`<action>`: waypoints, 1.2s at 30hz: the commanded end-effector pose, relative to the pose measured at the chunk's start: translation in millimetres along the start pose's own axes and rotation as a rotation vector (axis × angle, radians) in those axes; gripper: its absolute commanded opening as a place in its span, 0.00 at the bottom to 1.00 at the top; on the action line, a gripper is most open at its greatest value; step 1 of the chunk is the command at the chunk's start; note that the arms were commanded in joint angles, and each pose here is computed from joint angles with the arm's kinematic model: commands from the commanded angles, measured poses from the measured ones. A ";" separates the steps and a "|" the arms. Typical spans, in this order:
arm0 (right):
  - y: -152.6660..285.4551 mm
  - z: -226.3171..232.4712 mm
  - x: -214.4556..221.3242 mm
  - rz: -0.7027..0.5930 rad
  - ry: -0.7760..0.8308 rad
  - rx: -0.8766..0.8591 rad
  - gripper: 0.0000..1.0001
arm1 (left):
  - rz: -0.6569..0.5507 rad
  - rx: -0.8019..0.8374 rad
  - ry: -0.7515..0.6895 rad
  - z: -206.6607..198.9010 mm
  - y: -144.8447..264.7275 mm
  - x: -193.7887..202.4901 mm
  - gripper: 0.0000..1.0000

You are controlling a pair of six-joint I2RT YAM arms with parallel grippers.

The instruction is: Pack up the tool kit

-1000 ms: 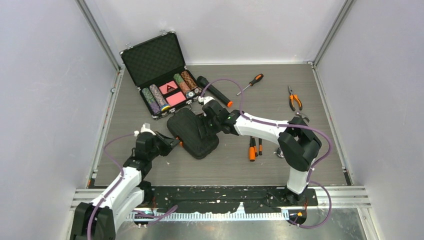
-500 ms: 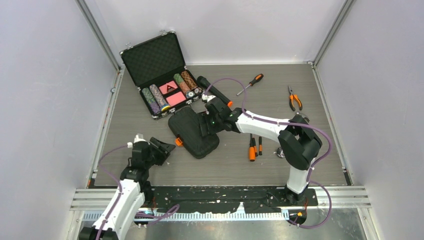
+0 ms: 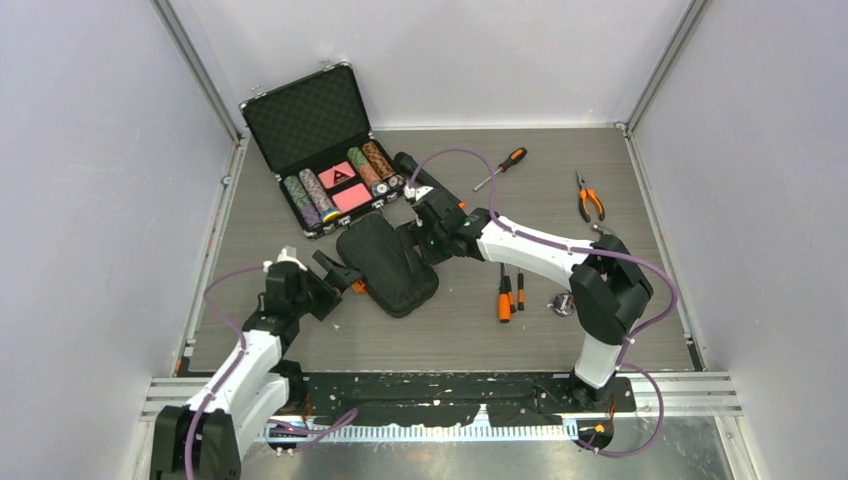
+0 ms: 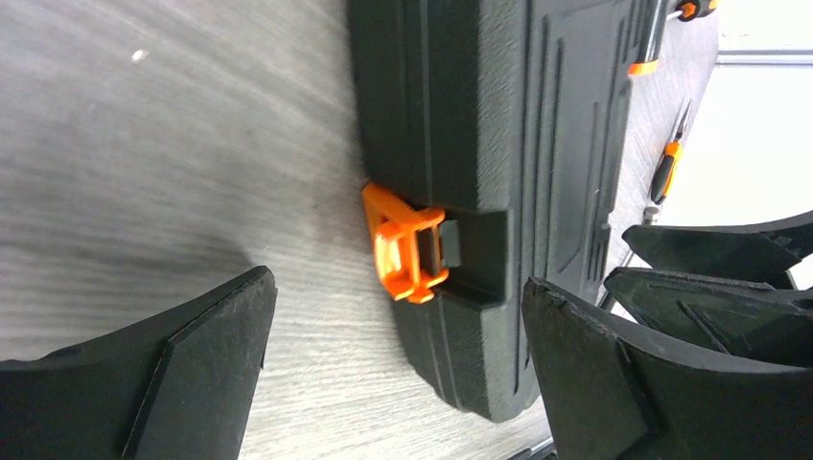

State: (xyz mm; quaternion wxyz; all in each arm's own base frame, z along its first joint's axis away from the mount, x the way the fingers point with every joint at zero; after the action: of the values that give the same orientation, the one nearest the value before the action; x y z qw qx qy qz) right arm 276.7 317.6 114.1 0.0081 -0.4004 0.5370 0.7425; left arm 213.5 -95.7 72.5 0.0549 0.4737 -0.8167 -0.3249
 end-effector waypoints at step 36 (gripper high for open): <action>-46.9 -17.9 120.9 0.275 -0.586 -0.376 0.31 | 0.178 0.368 -0.128 -90.5 17.4 6.5 0.99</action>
State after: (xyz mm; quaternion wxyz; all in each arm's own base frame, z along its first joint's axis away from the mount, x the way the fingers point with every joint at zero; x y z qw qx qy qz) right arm 286.3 310.8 78.5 0.0550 -0.2583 0.3277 0.9071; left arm 235.2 -130.4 117.5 -0.0113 0.3941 -0.8891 -0.2325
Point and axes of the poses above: each gripper's point midway between its finger pads, its own y axis back along the fingers, its own z axis along the line the jaws close on, x = y × z, the point moved 3 cm from there along y, back along the fingers, and after that the axes turned 7 degrees about y, right-handed, at the moved point
